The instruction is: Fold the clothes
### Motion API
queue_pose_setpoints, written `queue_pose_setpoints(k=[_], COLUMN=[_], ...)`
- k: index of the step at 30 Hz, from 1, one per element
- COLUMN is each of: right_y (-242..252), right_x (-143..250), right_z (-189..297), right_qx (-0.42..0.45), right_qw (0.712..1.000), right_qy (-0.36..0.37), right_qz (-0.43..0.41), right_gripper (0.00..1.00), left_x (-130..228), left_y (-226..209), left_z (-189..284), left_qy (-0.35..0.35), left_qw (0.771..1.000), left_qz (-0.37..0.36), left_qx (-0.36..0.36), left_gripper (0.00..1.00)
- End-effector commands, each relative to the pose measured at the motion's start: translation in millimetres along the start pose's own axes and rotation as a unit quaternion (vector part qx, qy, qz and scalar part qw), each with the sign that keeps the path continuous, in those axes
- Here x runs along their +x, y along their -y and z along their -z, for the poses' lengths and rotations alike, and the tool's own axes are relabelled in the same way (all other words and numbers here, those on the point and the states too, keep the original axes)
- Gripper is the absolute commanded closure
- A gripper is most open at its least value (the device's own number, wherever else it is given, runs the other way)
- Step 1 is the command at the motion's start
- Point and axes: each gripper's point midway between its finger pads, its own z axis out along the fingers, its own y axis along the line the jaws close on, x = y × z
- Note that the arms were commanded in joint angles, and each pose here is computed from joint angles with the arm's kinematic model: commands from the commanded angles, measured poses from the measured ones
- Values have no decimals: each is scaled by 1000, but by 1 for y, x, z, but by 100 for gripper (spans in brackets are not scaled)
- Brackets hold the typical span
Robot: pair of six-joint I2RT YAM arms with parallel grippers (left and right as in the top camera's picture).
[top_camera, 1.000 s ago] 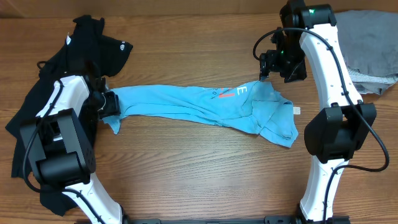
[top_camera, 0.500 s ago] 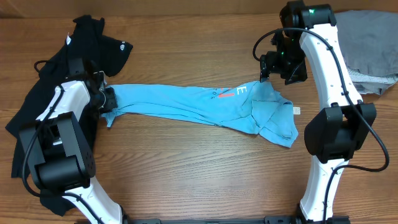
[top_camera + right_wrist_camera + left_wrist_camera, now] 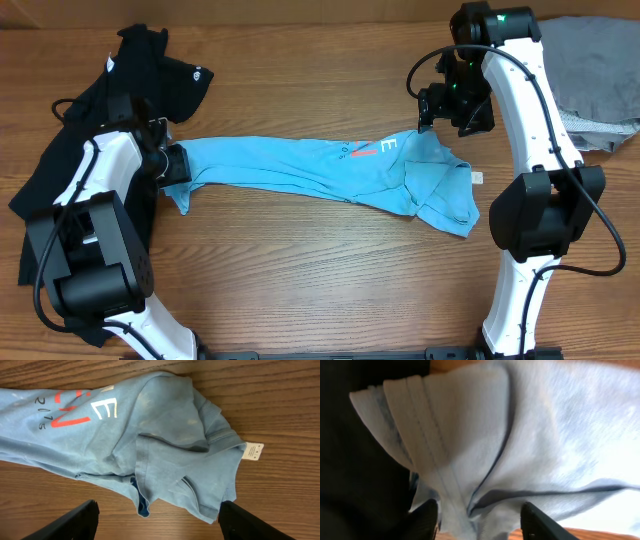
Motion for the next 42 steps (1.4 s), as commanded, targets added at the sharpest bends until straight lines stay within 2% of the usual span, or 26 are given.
queue_pose_setpoints(k=[1, 8, 17, 28, 33, 37, 42], right_y=[-4, -7, -7, -8, -8, -8, -8], right_x=[-2, -2, -3, -7, -7, -6, -5], right_z=[5, 5, 5, 5, 5, 5, 5], right_qx=[-6, -13, -13, -14, -14, -14, -14], right_qw=[1000, 1000, 1000, 1000, 1000, 1000, 1000], right_qy=[9, 9, 10, 18, 19, 17, 16], right_qz=[6, 8, 8, 10, 16, 15, 15], right_gripper=[19, 19, 19, 19, 19, 19, 19], left_x=[-1, -5, 0, 1, -8, -22, -25], left_y=[-12, -20, -15, -17, -10, -5, -2], left_z=[8, 4, -22, -21, -7, 12, 15], left_qy=[8, 13, -10, -11, -13, -7, -4], left_qw=[999, 998, 999, 999, 999, 1000, 1000], left_qz=[-17, -19, -19, -18, -17, -18, -22], left_qx=[-35, -58, -39, -45, -31, -20, -18], left_gripper=[39, 39, 41, 39, 43, 42, 41])
